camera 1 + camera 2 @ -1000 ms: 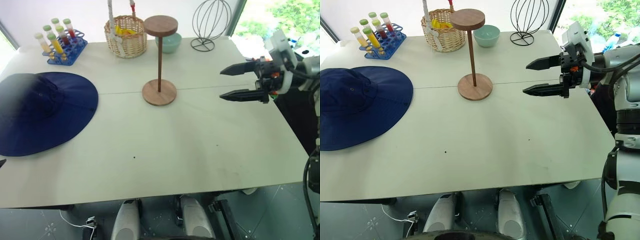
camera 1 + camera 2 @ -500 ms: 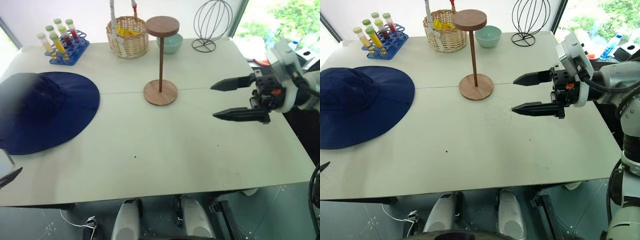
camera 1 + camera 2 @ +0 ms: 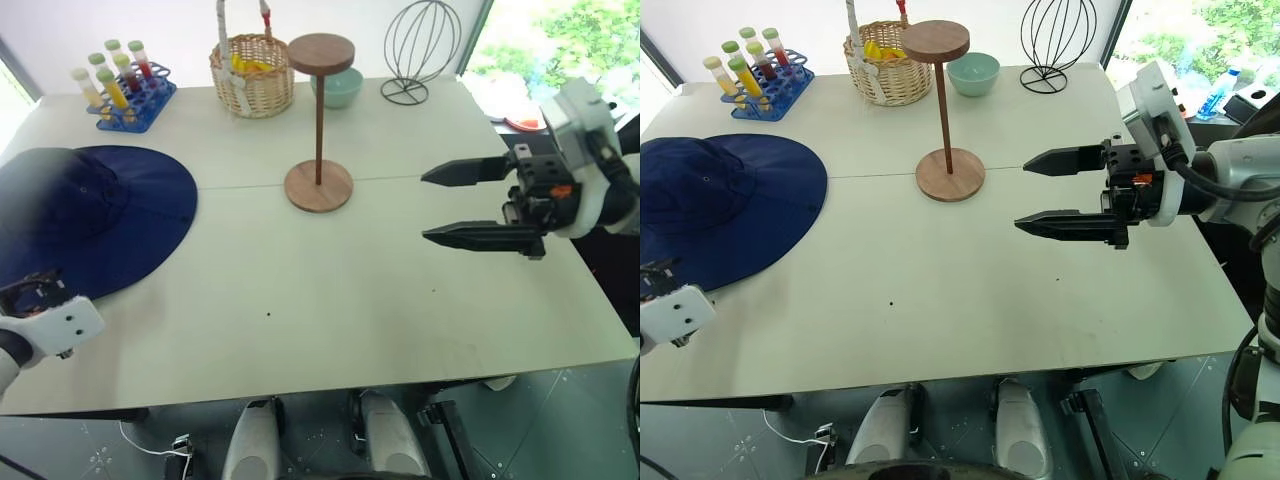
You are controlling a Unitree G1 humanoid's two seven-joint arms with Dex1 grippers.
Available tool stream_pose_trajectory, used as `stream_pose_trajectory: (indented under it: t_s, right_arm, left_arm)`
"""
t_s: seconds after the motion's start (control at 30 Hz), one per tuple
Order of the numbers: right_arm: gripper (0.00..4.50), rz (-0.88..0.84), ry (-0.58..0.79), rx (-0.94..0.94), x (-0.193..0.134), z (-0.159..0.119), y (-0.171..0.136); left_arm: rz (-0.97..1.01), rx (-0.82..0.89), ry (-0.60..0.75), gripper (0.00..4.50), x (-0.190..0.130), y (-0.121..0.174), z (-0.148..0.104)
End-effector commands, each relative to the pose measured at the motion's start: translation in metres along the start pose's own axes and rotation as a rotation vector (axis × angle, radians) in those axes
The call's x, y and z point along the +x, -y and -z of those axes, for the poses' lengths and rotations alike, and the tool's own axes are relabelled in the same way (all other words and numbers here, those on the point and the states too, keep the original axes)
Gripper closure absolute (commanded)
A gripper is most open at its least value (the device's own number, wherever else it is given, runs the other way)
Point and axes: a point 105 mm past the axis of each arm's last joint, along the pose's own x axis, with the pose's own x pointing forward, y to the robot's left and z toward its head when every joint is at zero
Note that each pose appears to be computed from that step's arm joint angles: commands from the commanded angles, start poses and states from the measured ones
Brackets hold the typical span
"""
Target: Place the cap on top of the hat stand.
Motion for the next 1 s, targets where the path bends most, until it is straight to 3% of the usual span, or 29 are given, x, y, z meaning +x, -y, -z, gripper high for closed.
stream_pose_trajectory:
  t_s: [0.03, 0.57, 1.0]
  right_arm:
    - [0.03, 0.03, 0.026, -0.076, -0.005, -0.018, -0.002]
    - [0.03, 0.062, 0.05, -0.079, -0.002, -0.025, 0.003]
    - [0.03, 0.089, 0.062, -0.082, -0.003, -0.031, 0.005]
  left_arm:
    - [-0.013, 0.036, 0.012, 0.0, 0.008, 0.001, -0.002]
    - [-0.203, 0.103, -0.033, 0.0, 0.076, -0.007, -0.014]
    - [-0.257, 0.096, -0.087, 0.0, 0.11, -0.015, -0.011]
